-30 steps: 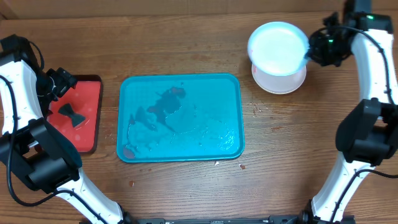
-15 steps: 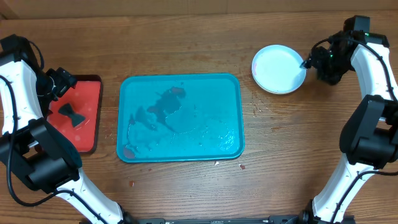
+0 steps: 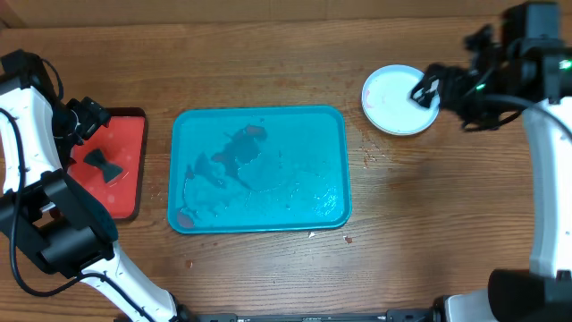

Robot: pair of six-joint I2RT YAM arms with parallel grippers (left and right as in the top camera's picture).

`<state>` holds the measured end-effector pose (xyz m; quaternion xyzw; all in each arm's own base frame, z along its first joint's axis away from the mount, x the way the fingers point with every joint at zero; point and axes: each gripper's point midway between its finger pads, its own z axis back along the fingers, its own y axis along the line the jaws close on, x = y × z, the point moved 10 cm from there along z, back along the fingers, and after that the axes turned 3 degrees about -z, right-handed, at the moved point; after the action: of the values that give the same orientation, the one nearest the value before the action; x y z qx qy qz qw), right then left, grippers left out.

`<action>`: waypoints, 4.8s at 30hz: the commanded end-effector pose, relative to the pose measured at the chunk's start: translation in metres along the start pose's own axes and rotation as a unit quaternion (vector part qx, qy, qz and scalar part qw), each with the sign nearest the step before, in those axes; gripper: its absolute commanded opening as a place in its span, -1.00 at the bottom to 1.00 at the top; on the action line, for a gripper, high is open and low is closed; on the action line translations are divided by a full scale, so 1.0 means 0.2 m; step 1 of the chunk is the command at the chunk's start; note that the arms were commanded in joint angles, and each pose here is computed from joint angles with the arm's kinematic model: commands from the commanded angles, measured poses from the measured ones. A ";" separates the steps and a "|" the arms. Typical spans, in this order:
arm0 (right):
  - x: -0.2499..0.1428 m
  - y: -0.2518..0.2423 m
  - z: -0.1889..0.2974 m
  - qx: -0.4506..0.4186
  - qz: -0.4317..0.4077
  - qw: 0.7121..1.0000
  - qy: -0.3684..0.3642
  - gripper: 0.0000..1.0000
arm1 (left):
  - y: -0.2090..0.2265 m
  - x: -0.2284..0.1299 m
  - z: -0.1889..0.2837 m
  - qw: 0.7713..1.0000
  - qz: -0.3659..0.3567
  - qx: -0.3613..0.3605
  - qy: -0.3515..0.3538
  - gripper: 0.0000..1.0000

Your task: Clean dirty plates on tray and stack at the side

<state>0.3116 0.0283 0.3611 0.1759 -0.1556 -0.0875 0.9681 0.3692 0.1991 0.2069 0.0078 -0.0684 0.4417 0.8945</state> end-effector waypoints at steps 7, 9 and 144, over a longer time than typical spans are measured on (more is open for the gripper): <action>-0.18 0.23 -0.04 0.006 0.078 0.995 0.067 1.00 | -0.01 0.00 0.06 1.000 -0.001 -0.009 -0.016 1.00; -0.18 0.23 -0.04 0.006 0.077 0.995 0.069 1.00 | -0.01 0.00 0.06 1.000 -0.001 -0.009 -0.016 1.00; -1.01 -0.53 -0.54 0.031 0.115 0.823 -0.556 1.00 | 0.32 -1.43 0.01 0.699 -0.304 -0.264 -0.591 0.99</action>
<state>0.1460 0.0099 0.1742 0.1124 -0.6882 -0.0522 0.7149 0.1507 0.0098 0.1682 0.0411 -0.6786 0.0173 0.7331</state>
